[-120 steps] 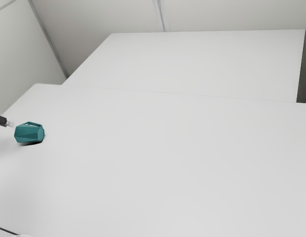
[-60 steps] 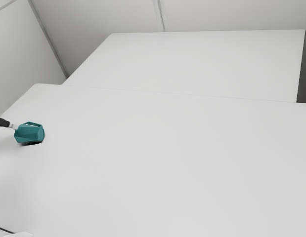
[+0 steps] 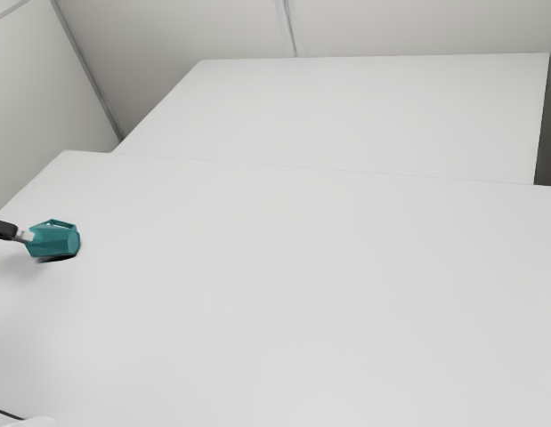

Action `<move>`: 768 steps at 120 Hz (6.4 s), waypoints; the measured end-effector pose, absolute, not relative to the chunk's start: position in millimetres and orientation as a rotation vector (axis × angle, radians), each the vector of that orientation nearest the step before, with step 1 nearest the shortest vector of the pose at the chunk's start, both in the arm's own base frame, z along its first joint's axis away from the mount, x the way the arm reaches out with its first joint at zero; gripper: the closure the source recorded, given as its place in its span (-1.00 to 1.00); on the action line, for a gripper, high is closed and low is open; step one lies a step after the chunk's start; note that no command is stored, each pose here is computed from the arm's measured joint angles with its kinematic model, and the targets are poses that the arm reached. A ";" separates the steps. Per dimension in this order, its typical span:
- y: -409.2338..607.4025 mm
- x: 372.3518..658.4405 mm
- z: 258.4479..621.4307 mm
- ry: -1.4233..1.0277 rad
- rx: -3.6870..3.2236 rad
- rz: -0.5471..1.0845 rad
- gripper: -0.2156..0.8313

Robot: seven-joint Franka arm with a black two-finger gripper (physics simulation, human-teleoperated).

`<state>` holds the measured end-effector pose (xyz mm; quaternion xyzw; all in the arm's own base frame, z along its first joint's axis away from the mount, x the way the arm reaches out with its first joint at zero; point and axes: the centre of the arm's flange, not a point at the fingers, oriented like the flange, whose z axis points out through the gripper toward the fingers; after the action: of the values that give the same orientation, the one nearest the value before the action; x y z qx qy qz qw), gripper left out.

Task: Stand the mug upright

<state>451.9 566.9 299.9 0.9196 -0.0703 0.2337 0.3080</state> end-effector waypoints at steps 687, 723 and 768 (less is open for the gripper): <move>-90.3 511.7 403.9 -0.313 3.113 0.061 -0.52; -82.8 557.1 541.6 -0.282 3.078 0.209 -0.57; -65.5 556.5 651.2 -0.215 3.128 0.187 -0.59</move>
<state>556.5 -65.5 651.2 0.9959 -0.0683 0.0594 0.0001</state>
